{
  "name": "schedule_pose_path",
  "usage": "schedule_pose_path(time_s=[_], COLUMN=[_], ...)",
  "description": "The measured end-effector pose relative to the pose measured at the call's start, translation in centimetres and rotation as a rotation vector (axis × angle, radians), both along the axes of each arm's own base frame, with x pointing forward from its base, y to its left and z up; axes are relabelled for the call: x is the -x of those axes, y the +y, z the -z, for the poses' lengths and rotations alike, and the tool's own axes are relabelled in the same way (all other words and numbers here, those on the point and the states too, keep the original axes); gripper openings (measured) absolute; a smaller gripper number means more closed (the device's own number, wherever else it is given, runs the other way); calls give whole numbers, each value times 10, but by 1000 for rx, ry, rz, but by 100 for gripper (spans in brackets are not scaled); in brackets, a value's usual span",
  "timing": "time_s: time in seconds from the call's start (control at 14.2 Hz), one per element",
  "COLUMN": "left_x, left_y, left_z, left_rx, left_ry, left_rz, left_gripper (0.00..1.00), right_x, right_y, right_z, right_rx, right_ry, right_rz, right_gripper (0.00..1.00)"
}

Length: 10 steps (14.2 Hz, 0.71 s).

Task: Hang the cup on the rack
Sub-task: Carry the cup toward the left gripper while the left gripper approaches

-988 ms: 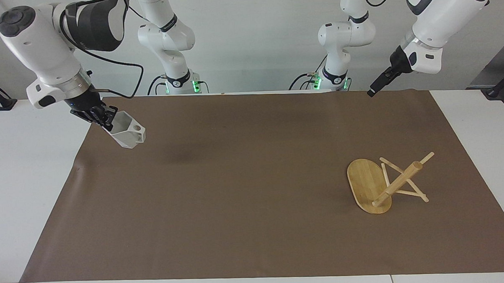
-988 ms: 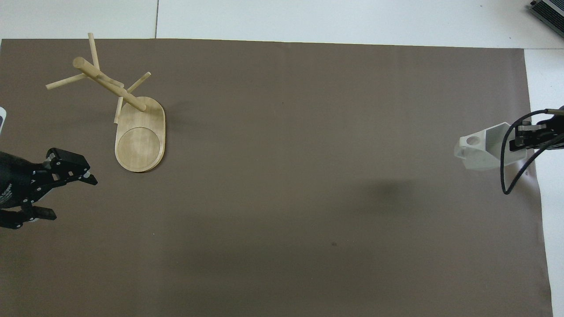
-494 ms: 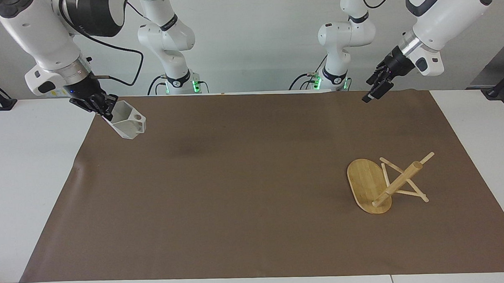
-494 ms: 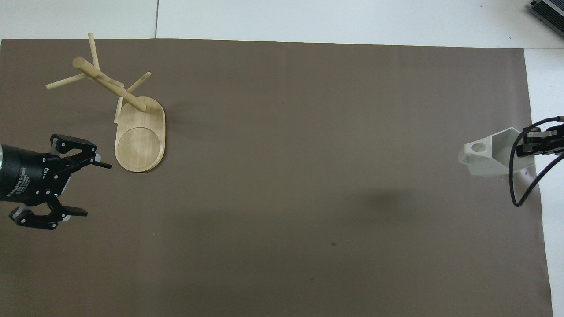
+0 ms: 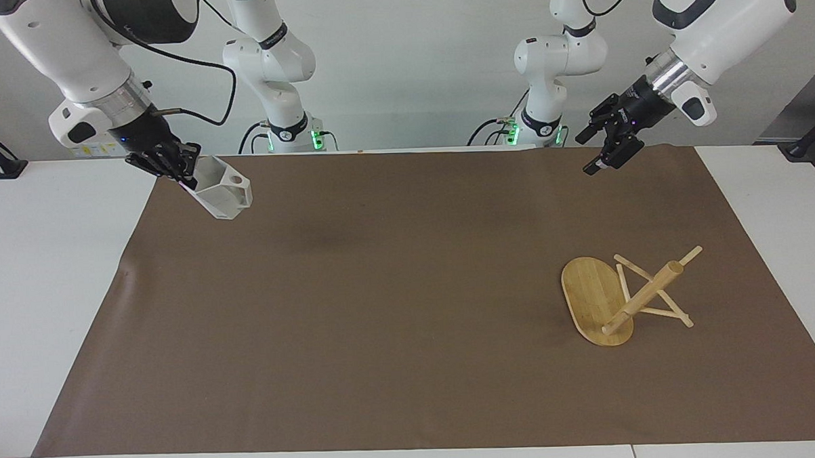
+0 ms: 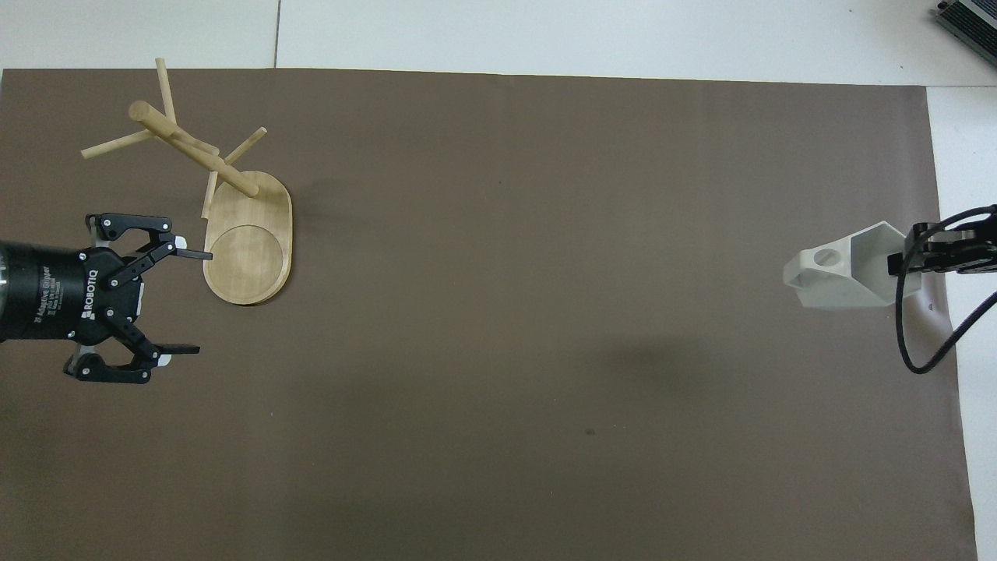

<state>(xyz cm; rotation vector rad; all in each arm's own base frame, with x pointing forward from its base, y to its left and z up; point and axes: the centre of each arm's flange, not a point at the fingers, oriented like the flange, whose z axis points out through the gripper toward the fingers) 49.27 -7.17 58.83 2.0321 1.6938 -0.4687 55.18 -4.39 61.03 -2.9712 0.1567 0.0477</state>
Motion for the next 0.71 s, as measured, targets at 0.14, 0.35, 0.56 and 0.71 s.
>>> schedule_pose_path(time_s=[0.14,0.35,0.56,0.71], left_x=[-2,-4,-4,-6], left_y=[-3,-5,-8,-10], left_z=[2,10,15,21], left_rx=[61,130,195,238], left_ry=[15,31,51,57], left_rz=[-53,-95,-119,-144], left_gripper=[100,100,100,100], right_x=[0,-1,-1,0], right_y=[11,42,72,95], right_z=[-3,-7,-10,-12], right_rx=[-69,-151,-236,-277], right_ry=[-10,-18,-19,-6], right_rz=[-4,-42,-71,-72], right_gripper=[5,5,5,5])
